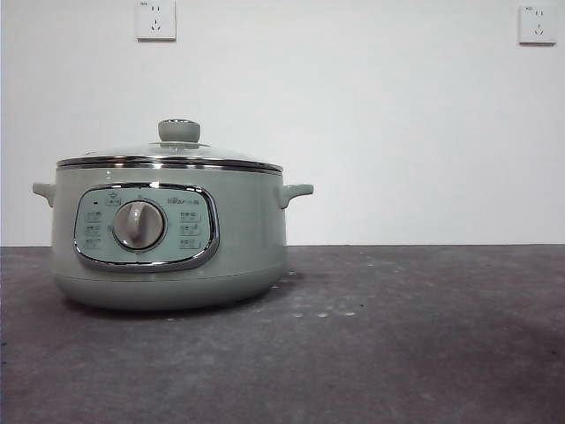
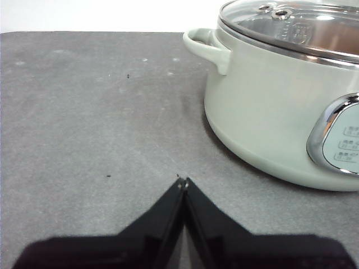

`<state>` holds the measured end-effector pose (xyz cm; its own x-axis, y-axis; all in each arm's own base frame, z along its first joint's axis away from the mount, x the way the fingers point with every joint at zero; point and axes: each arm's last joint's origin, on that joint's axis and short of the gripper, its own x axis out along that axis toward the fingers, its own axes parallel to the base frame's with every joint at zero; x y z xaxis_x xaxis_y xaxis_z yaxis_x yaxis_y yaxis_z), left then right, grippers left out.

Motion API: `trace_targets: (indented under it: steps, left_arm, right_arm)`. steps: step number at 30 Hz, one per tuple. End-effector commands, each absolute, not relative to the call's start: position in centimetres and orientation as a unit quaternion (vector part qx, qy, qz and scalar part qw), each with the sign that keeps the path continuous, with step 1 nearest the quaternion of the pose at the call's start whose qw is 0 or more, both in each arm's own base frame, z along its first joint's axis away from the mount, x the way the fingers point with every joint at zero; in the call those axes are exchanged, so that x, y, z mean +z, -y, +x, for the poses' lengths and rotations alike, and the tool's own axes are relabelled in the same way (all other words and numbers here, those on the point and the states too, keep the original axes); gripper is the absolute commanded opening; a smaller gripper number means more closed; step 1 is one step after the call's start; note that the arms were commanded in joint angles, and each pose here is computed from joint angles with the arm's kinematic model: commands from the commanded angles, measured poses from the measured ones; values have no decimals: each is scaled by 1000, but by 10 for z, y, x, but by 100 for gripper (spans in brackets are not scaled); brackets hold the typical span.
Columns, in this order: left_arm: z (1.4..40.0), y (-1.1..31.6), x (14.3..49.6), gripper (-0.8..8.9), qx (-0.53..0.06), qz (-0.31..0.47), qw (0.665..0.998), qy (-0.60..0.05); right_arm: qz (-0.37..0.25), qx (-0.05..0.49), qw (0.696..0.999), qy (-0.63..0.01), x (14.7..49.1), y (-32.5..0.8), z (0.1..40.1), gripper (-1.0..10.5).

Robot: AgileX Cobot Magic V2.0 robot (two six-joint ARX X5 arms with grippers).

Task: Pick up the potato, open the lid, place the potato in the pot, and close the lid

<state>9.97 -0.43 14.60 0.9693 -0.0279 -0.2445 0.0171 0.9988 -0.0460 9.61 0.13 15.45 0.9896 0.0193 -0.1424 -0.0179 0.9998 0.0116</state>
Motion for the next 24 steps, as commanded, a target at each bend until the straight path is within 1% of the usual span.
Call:
trace_targets:
  steps: [1,24]
  left_arm:
    - [100,5,143,-3,-13,-16,992,-126]
    - [100,5,142,-3,-13,-16,991,-131]
  right_arm:
    - [9,8,996,-90,150,-1,96,1]
    - [9,8,996,-90,150,-1,96,1]
